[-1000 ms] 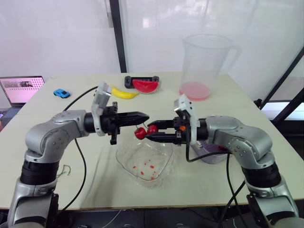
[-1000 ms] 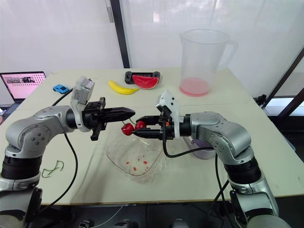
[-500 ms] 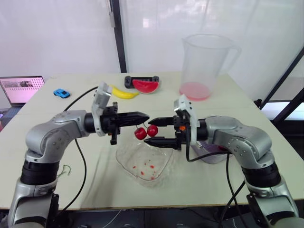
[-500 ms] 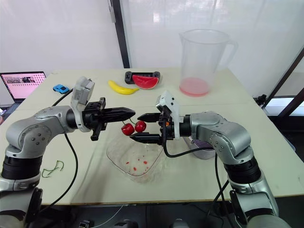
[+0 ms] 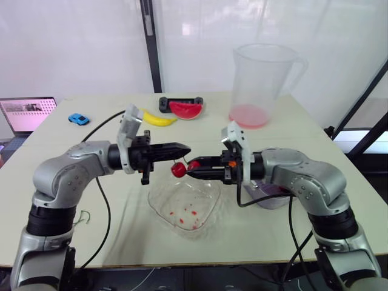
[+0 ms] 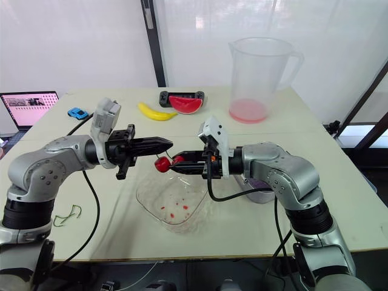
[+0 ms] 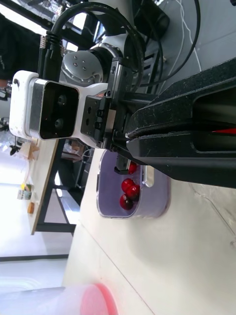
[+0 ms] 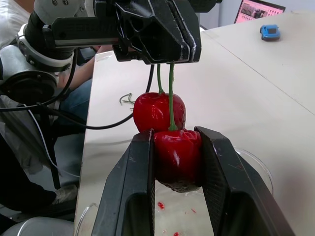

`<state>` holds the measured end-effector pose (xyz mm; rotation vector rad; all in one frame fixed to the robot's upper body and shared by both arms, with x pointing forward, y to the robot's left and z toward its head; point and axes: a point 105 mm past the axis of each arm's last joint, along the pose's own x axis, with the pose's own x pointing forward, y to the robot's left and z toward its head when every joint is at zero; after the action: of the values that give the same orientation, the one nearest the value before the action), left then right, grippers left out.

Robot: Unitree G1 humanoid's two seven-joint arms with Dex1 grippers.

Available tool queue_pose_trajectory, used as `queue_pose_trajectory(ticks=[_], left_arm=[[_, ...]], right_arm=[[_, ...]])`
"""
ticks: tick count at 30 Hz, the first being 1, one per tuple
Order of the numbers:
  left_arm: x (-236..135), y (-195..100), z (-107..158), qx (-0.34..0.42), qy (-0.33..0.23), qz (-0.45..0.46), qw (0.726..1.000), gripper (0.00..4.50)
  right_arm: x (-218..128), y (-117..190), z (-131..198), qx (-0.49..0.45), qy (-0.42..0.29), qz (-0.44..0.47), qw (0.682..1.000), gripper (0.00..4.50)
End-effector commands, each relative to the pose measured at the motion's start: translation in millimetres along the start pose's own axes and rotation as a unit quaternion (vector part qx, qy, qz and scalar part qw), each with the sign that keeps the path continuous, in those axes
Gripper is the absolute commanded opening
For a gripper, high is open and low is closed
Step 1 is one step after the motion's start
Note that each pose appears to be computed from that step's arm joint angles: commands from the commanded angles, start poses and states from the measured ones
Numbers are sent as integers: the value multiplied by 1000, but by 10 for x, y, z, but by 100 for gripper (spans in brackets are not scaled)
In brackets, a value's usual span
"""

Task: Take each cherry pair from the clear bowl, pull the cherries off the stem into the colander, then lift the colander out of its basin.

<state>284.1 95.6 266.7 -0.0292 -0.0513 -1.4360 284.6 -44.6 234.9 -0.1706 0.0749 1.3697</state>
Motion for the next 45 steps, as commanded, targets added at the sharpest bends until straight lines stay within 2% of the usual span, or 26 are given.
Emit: queue_pose_trajectory(ticks=[1,10,18,21,24,29,32,35,39,45], left_arm=[[2,-36,109,22,-13,-6,1000,0],[10,-28,151,26,-20,-2,999,0],[14,-26,153,25,-23,-2,999,0],[18,-36,146,24,-23,-3,999,0],[12,-38,141,24,-22,-1,999,0],[-14,-50,109,24,-21,3,999,0],[-28,-49,86,24,-21,9,999,0],[-38,-61,57,25,-20,13,999,0],[-56,-70,24,24,-19,20,999,0],[-75,-85,10,26,-17,27,999,0]], right_arm=[[-36,20,43,-17,4,2,1000,99],[-218,-13,-193,25,34,-14,999,99],[-303,-35,-206,36,32,-32,998,99],[-350,-24,-88,30,22,-35,999,99],[-535,-108,78,12,28,-64,998,99],[-1100,-402,158,-25,109,-156,981,99],[-1465,-637,-9,-35,181,-213,960,99],[-1691,-782,-235,-36,237,-227,944,99],[-1756,-847,-581,-21,286,-203,936,99],[-1721,-884,-856,-11,310,-184,933,99]])
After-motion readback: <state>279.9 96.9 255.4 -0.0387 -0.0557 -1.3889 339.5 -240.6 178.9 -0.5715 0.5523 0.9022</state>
